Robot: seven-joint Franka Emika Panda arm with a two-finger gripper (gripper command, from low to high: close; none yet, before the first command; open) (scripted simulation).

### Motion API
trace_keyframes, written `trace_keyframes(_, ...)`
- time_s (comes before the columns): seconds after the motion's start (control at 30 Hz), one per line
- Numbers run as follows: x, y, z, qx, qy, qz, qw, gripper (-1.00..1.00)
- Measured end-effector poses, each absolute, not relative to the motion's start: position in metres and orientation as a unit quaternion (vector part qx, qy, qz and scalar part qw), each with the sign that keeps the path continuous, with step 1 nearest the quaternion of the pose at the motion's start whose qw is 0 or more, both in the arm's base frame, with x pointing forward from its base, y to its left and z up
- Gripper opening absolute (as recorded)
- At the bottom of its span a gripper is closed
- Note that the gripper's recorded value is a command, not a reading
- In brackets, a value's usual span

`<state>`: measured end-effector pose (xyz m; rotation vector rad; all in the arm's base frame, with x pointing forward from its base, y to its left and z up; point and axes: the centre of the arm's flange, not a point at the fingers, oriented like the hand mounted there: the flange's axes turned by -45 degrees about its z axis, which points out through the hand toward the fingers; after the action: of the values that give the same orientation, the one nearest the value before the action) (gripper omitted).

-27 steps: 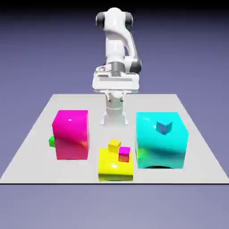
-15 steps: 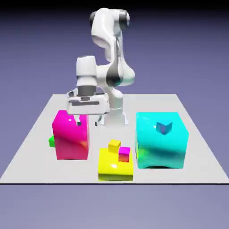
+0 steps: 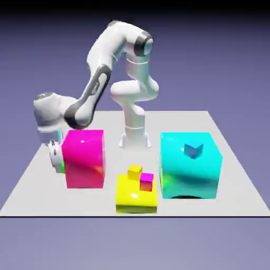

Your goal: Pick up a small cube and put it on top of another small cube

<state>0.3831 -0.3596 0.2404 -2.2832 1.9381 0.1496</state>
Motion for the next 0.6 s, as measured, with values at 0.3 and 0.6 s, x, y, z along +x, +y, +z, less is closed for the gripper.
trace_keyframes(0.3, 0.215, -0.414, 0.177, -0.562, 0.793, 0.137, 0.194, 0.00)
trace_keyframes(0.6, 0.223, -0.398, 0.129, -0.562, 0.792, 0.136, 0.194, -1.00)
